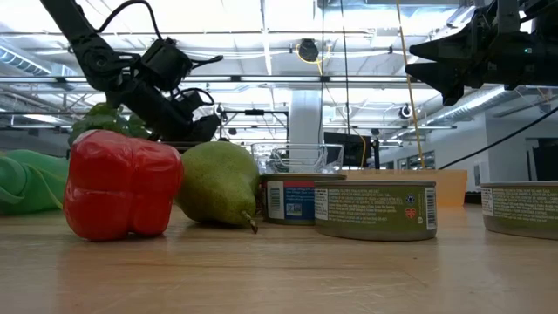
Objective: Pick & Place Food Item
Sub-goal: Put the red bell pepper into the left transparent bin
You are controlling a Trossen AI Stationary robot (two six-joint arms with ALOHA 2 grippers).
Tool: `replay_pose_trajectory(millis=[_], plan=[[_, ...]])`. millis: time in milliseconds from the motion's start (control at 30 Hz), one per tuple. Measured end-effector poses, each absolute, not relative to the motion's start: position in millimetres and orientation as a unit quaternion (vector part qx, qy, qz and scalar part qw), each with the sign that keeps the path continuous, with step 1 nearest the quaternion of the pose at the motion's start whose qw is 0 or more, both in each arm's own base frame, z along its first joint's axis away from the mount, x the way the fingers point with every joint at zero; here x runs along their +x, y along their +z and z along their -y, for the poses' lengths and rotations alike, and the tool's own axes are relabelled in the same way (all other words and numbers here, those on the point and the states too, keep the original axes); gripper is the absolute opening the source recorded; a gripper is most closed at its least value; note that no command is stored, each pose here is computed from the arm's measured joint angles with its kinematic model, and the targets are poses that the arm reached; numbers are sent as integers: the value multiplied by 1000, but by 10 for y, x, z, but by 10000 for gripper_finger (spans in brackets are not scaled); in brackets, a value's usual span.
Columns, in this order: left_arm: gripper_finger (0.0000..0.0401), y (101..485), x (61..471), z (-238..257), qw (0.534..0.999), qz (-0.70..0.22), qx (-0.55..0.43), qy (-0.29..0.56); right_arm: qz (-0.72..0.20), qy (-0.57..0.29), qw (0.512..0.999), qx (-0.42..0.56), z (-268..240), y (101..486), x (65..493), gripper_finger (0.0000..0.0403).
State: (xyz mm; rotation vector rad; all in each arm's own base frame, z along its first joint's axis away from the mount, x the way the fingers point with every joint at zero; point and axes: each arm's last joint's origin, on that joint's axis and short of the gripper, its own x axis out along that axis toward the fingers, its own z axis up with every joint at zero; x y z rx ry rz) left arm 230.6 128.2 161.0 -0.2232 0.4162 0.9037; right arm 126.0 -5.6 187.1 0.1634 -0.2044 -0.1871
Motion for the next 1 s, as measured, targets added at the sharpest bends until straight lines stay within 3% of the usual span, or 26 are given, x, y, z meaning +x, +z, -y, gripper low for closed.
replay_pose_trajectory(millis=[400, 700, 1000], plan=[[184, 2090, 2190, -1143, 901, -106, -100, 409, 106, -93, 987, 82, 56, 1879, 1258, 199], [184, 2586, 1995, -811, 954, -9, -105, 282, 106, -92, 986, 85, 56, 1880, 1258, 199], [184, 2875, 1786, -564, 974, 59, -122, 181, 107, -92, 986, 92, 56, 1879, 1258, 199]])
